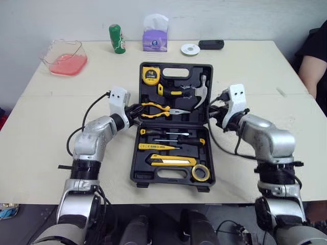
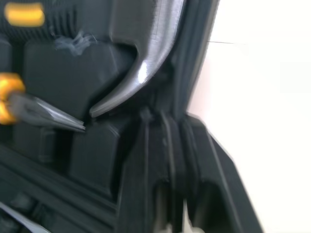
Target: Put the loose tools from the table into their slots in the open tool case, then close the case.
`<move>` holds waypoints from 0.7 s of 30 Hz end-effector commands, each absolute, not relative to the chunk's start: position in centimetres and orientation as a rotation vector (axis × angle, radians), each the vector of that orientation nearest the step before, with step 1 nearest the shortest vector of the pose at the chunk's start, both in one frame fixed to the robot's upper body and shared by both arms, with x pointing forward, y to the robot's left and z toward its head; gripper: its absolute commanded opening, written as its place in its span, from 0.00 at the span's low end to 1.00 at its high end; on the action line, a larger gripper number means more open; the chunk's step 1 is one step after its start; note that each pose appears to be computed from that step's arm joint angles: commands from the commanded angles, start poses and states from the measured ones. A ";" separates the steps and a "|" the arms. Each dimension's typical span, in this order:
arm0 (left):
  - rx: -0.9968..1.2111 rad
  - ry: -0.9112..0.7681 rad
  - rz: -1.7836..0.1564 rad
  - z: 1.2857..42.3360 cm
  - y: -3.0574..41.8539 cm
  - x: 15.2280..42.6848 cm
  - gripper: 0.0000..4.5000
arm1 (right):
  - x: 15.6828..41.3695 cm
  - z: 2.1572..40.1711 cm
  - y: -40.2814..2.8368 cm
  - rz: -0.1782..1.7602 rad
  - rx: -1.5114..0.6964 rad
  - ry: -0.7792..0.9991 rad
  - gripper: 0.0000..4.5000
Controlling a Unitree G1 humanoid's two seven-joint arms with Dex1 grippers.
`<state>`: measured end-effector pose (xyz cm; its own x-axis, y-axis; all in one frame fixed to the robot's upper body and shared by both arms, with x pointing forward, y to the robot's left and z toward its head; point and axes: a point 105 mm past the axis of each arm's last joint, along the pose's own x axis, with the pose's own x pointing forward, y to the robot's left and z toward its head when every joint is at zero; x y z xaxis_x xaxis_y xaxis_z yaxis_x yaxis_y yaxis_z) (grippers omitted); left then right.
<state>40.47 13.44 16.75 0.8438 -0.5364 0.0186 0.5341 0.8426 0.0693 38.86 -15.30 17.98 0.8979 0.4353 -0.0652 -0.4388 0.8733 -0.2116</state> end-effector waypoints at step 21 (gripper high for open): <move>0.395 -0.243 -0.538 14.9 19.9 35.3 0.61 | 33.9 13.4 -19.8 0.599 -1.074 -0.402 0.26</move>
<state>35.71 19.00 13.41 0.8367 -0.5408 0.0865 0.4580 0.7775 0.4310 34.15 -18.22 13.30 0.7543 0.6551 0.0428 -0.2384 0.3340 -0.9119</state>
